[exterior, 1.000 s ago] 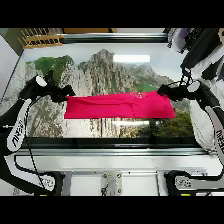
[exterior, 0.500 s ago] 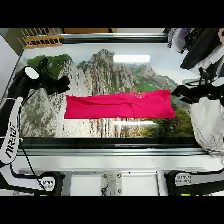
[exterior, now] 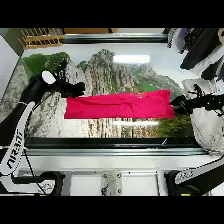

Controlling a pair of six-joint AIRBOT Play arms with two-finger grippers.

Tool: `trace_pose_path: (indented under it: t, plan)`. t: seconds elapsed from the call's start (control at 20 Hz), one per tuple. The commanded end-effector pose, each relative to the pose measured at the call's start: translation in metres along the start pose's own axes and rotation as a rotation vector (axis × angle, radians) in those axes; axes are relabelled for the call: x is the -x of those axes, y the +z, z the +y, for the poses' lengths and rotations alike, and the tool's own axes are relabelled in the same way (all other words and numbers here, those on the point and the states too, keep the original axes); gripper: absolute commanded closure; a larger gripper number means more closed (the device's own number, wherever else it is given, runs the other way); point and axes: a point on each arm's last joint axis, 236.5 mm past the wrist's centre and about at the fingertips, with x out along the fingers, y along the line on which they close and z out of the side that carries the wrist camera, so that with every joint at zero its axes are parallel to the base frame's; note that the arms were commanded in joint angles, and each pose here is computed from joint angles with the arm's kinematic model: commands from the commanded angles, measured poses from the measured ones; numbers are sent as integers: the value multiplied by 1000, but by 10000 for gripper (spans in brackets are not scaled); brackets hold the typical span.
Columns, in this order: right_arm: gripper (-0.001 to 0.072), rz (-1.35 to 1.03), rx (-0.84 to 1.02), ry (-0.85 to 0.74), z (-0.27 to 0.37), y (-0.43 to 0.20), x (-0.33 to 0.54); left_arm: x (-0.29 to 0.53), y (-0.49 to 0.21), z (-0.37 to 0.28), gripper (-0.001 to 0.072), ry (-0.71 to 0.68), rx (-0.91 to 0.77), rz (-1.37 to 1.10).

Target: Fold the clothes and pants, and hang the long-sleeved shirts on hangers.

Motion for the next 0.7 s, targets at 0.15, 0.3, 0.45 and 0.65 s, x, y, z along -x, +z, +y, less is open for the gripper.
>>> trace_pose_path:
  t: [0.15, 0.3, 0.45, 0.65]
  plan:
    - [178, 66, 51, 103, 44, -7, -51, -9, -4, -33, 699, -31, -51, -24]
    - [289, 66, 82, 90, 55, -8, -63, -10, -3, -40, 699, -54, -44, -33]
    - [703, 53, 96, 86, 63, -5, -58, -23, -9, -45, 699, -58, -47, -10]
    - [702, 28, 166, -107, 63, -1, -6, -64, -21, -70, 700, -109, -40, 69]
